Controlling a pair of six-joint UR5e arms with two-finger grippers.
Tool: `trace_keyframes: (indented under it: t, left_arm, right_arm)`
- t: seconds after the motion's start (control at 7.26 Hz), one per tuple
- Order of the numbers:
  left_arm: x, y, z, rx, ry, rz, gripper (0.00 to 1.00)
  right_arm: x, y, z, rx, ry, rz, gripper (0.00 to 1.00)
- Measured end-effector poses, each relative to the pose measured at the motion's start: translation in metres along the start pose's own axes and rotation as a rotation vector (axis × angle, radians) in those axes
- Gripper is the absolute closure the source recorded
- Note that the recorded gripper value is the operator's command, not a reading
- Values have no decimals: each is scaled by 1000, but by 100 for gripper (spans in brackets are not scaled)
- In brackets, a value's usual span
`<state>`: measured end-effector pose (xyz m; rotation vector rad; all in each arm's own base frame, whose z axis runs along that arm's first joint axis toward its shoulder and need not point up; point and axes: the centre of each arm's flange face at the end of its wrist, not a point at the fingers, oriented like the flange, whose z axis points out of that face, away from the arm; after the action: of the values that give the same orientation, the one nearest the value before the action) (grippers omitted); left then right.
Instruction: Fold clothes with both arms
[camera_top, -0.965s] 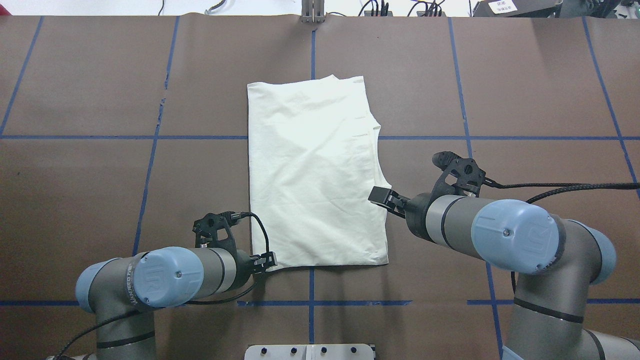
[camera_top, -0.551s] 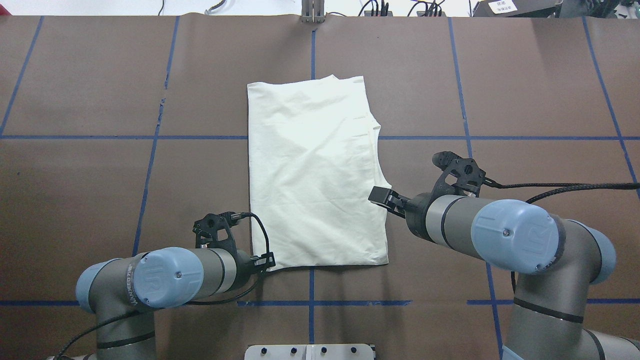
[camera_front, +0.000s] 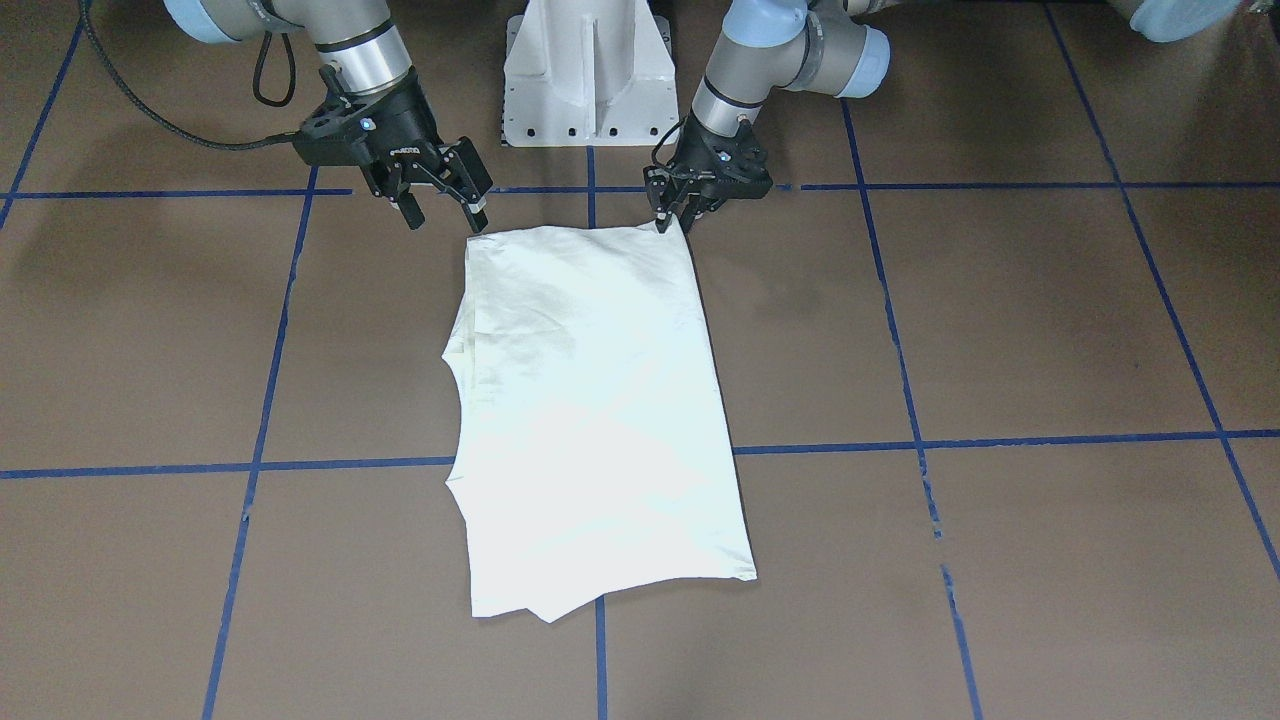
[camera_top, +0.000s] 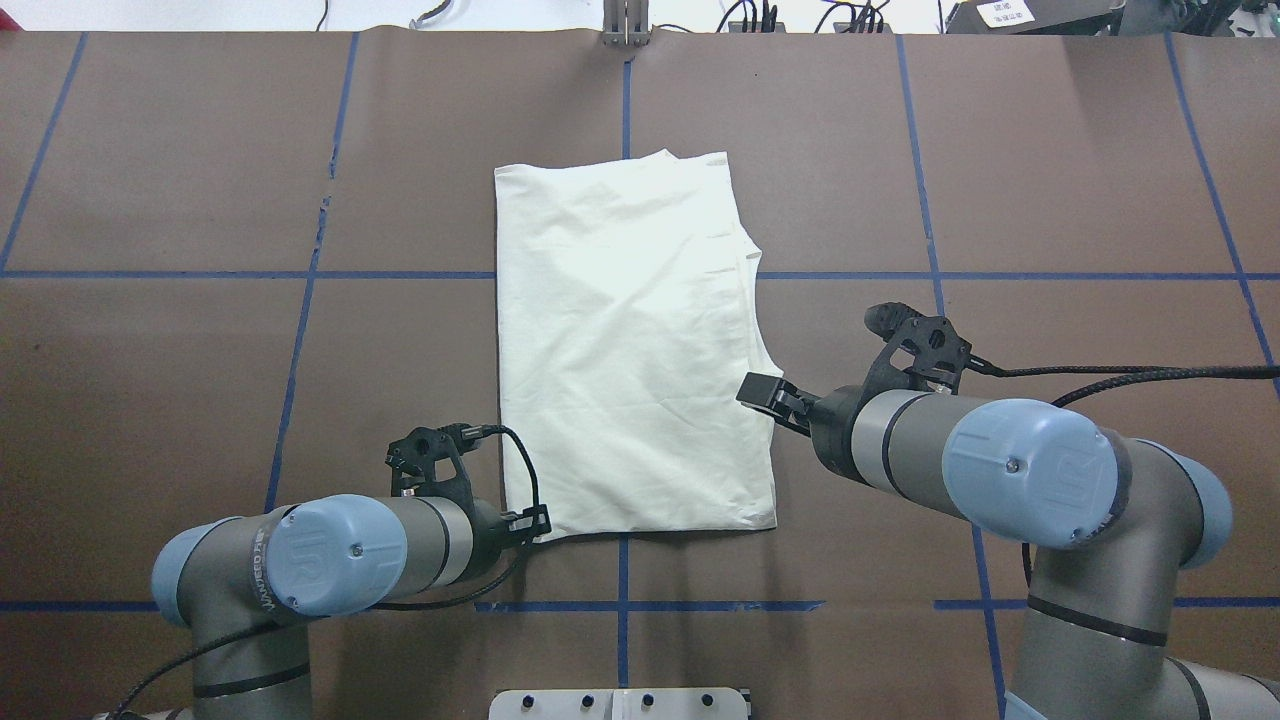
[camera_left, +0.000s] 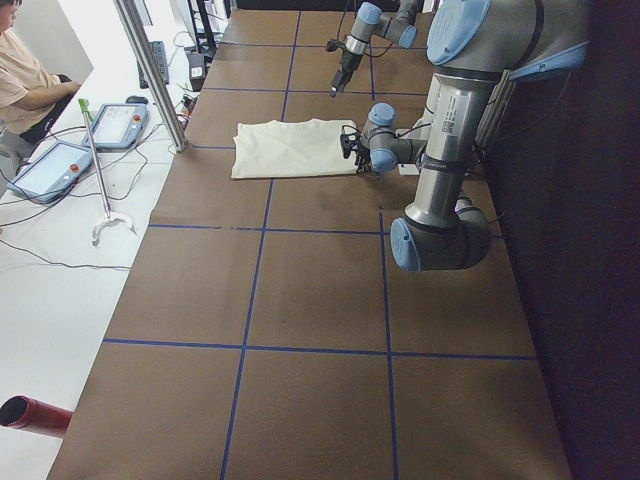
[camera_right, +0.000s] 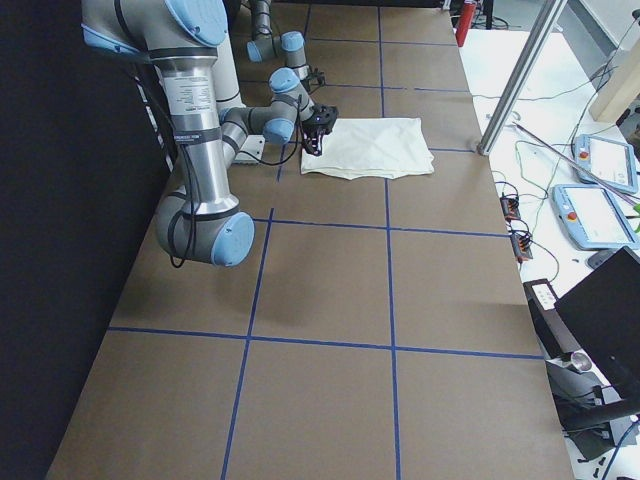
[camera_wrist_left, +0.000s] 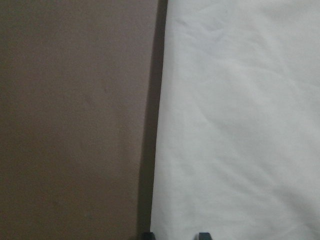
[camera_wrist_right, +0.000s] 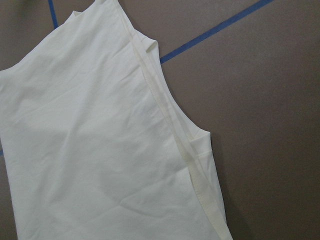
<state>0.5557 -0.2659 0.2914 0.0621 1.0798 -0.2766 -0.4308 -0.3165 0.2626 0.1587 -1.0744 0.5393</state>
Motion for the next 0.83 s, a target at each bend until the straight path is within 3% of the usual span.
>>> trace_keyframes:
  t: [0.41, 0.83]
  left_arm:
    - [2, 0, -1, 17, 7, 1, 100]
    - [8, 1, -3, 20, 19, 1, 100]
  right_arm:
    - [3, 3, 12, 1, 22, 65, 14]
    - [-10, 13, 17, 3, 66, 233, 13]
